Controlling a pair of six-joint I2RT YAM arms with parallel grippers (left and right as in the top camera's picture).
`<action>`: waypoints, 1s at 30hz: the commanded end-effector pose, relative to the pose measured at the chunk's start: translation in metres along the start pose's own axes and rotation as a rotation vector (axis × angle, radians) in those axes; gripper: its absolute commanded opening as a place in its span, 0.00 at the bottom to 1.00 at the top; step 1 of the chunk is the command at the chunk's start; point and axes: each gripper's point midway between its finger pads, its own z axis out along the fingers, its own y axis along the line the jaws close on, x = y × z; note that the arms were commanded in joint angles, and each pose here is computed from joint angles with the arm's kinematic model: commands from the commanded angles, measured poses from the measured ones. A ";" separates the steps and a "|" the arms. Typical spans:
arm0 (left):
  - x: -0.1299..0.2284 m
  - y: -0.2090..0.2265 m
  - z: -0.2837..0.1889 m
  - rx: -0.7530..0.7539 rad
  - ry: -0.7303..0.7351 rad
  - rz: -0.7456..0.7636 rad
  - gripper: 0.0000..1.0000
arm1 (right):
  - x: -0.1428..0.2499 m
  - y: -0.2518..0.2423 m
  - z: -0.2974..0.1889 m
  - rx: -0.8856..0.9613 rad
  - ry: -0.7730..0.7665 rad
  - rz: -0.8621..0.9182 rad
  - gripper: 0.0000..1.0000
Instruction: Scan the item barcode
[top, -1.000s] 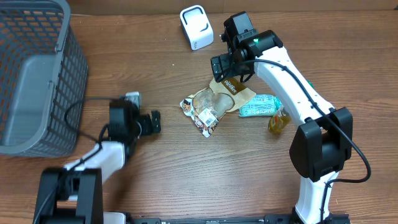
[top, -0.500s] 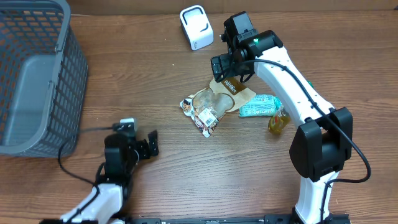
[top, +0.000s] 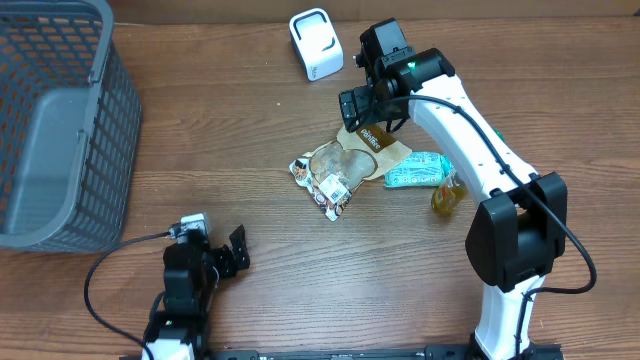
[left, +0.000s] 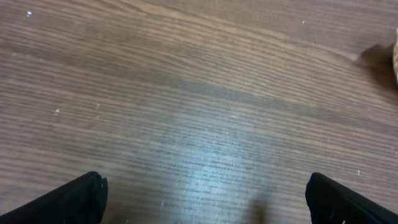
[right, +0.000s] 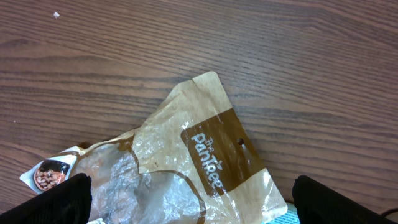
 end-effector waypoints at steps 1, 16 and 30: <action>-0.008 0.003 -0.008 -0.019 -0.046 -0.013 1.00 | 0.001 -0.001 0.002 0.010 0.003 0.002 1.00; -0.056 -0.013 -0.041 0.057 -0.289 0.085 1.00 | 0.001 -0.001 0.002 0.010 0.003 0.002 1.00; -0.095 -0.026 -0.074 0.115 -0.510 0.107 1.00 | 0.001 -0.001 0.002 0.010 0.003 0.002 1.00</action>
